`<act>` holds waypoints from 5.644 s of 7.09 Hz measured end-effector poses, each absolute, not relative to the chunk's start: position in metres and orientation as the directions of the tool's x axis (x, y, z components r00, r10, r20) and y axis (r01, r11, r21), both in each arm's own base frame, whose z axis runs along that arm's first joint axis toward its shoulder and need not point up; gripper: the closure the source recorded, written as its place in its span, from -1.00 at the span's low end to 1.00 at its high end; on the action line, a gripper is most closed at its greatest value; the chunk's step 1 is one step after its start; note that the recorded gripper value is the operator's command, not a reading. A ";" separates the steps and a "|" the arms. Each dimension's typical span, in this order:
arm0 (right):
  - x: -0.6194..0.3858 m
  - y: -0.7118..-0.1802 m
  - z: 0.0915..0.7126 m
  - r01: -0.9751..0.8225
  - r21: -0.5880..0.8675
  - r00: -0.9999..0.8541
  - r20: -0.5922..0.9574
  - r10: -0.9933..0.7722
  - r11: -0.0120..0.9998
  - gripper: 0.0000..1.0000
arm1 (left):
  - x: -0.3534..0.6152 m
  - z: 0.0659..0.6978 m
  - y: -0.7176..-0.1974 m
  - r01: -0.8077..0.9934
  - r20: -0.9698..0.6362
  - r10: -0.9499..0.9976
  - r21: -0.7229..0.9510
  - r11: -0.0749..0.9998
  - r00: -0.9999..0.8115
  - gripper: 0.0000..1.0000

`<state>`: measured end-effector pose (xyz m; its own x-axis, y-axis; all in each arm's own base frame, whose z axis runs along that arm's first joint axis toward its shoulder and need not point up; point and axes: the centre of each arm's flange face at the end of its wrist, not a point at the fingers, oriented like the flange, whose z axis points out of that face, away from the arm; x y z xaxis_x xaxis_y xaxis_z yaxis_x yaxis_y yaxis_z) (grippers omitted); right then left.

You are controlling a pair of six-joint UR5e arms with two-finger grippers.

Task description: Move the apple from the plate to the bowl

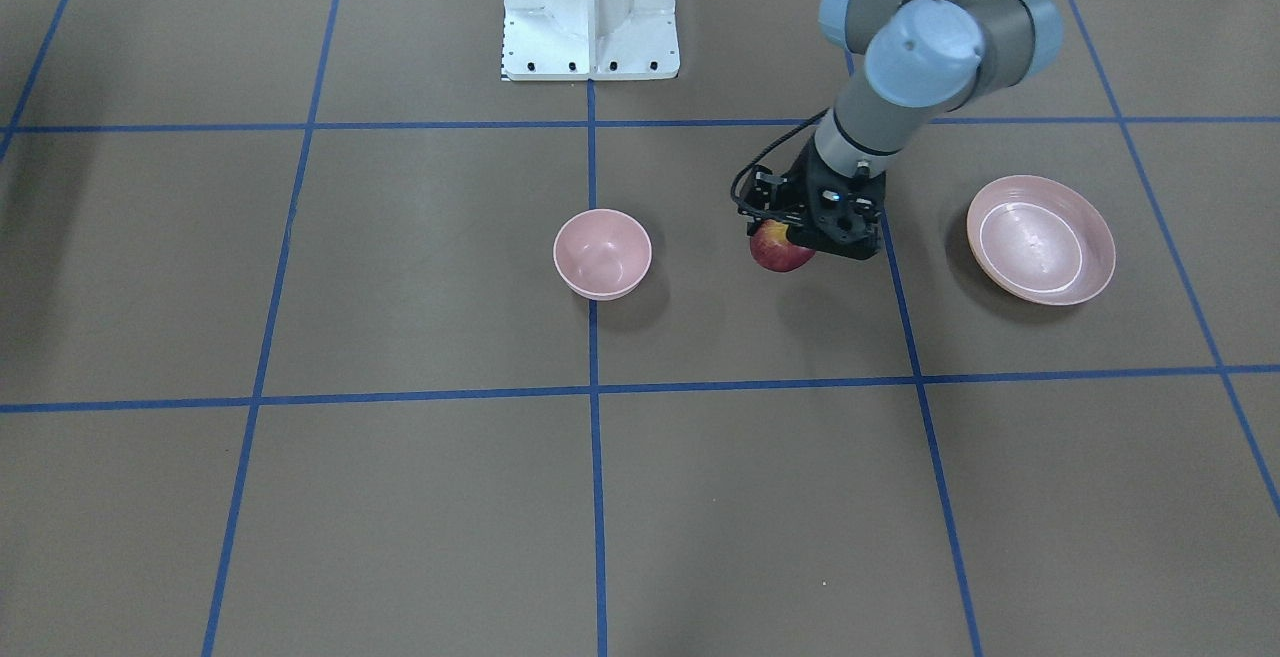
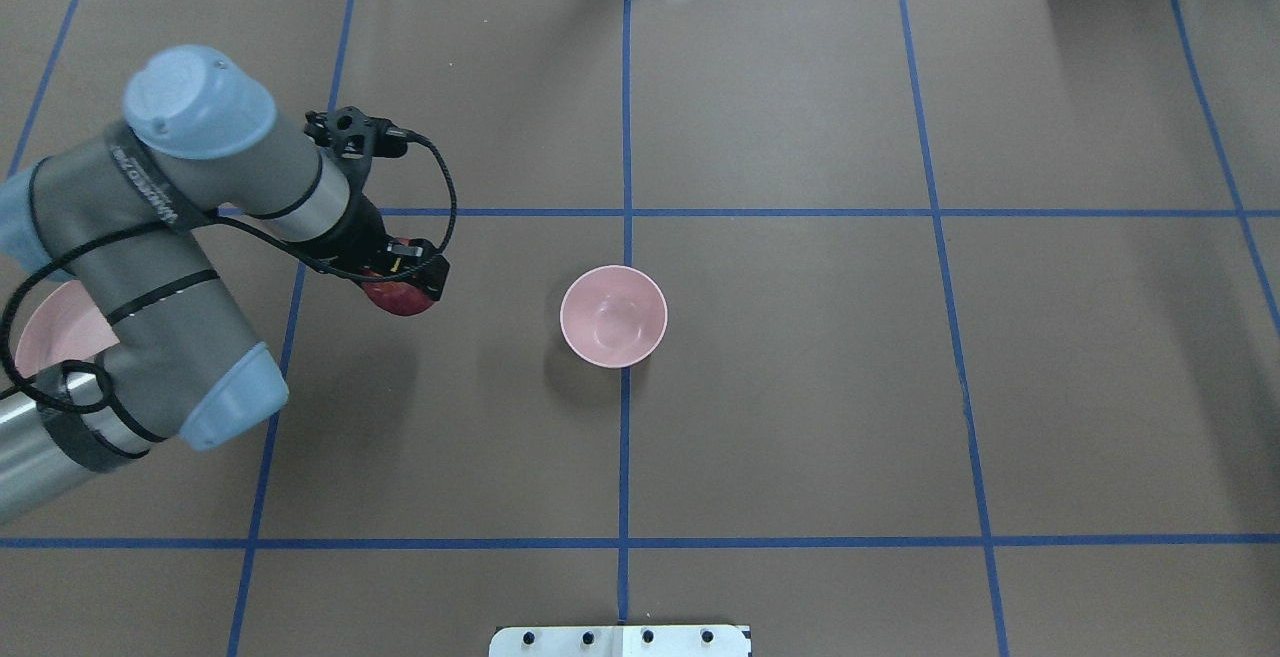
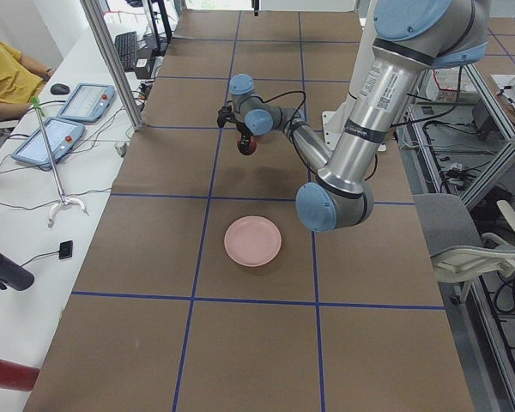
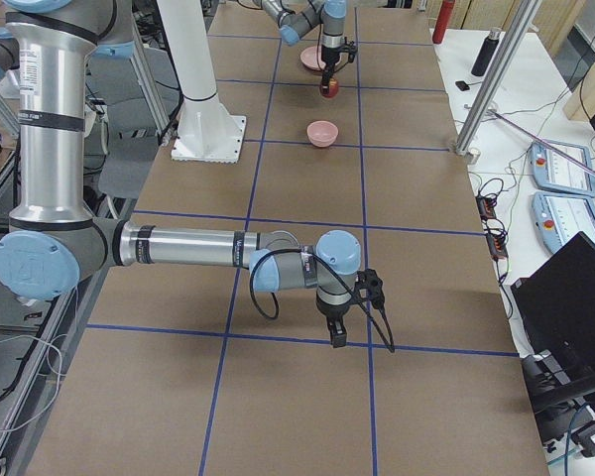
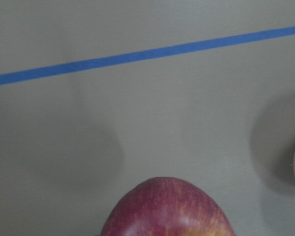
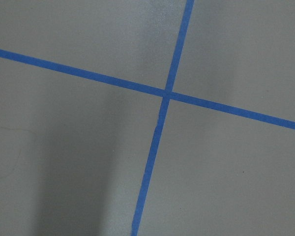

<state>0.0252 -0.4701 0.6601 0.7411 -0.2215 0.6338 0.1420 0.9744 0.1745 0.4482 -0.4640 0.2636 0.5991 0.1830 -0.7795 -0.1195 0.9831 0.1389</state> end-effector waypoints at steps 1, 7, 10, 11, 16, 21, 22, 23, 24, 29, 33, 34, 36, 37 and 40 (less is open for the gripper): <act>0.025 -0.470 0.662 0.142 0.172 0.741 0.634 -0.220 0.975 -1.00 | 0.468 0.235 -0.456 -0.107 -0.772 0.155 0.113 0.988 0.617 0.30; 0.025 -0.469 0.663 0.142 0.169 0.742 0.634 -0.218 0.975 -1.00 | 0.588 0.134 -0.449 0.022 -0.761 -0.006 0.011 1.000 0.649 0.18; 0.025 -0.469 0.663 0.142 0.170 0.742 0.633 -0.218 0.975 -1.00 | 0.603 0.148 -0.459 0.036 -0.757 0.003 0.035 0.999 0.653 -0.07; 0.025 -0.469 0.663 0.142 0.170 0.742 0.633 -0.219 0.975 -1.00 | 0.605 0.151 -0.459 0.037 -0.756 0.004 0.038 0.999 0.655 -0.23; 0.025 -0.469 0.663 0.142 0.170 0.742 0.633 -0.218 0.975 -1.00 | 0.611 0.154 -0.453 0.030 -0.762 0.017 0.048 0.998 0.647 -0.93; 0.025 -0.470 0.662 0.142 0.171 0.742 0.633 -0.220 0.975 -1.00 | 0.595 0.151 -0.453 0.077 -0.781 0.039 0.111 0.991 0.624 -0.95; 0.025 -0.470 0.662 0.142 0.172 0.742 0.633 -0.220 0.975 -1.00 | 0.582 0.152 -0.447 0.075 -0.777 0.042 0.114 0.991 0.628 -0.95; 0.025 -0.470 0.662 0.142 0.172 0.742 0.633 -0.220 0.975 -1.00 | 0.558 0.161 -0.437 0.047 -0.759 0.077 0.140 0.989 0.646 -0.95; 0.025 -0.470 0.662 0.142 0.171 0.742 0.633 -0.220 0.975 -1.00 | 0.521 0.176 -0.427 -0.012 -0.725 0.157 0.201 0.980 0.670 -0.95; 0.029 -0.472 0.668 0.128 0.150 0.750 0.632 -0.195 0.980 -1.00 | 0.275 0.322 -0.478 -0.218 -0.643 0.346 0.272 0.937 0.683 -0.96; 0.046 -0.469 0.670 0.061 0.116 0.762 0.636 -0.121 0.991 -1.00 | 0.090 0.469 -0.485 -0.232 -0.636 0.311 0.207 0.951 0.706 -0.96; 0.050 -0.470 0.667 0.052 0.117 0.760 0.639 -0.115 0.992 -1.00 | 0.055 0.514 -0.473 -0.288 -0.617 0.358 0.213 0.933 0.701 -0.96; 0.066 -0.479 0.640 0.018 0.091 0.760 0.646 -0.073 0.996 -1.00 | -0.017 0.587 -0.457 -0.247 -0.657 0.289 0.159 0.956 0.696 -0.96; 0.071 -0.479 0.621 0.012 0.077 0.760 0.648 -0.059 0.997 -1.00 | -0.038 0.609 -0.450 -0.224 -0.685 0.264 0.148 0.963 0.679 -0.96; 0.073 -0.472 0.614 0.007 0.049 0.761 0.648 -0.037 0.999 -1.00 | -0.059 0.614 -0.451 -0.198 -0.696 0.265 0.176 0.964 0.668 -0.96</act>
<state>0.0734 -0.4721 0.6140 0.7607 -0.0371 0.6480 0.0073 0.9988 0.0485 -0.0586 -0.4512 0.6139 0.6678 0.2647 -0.6957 -0.1984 0.9641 0.1764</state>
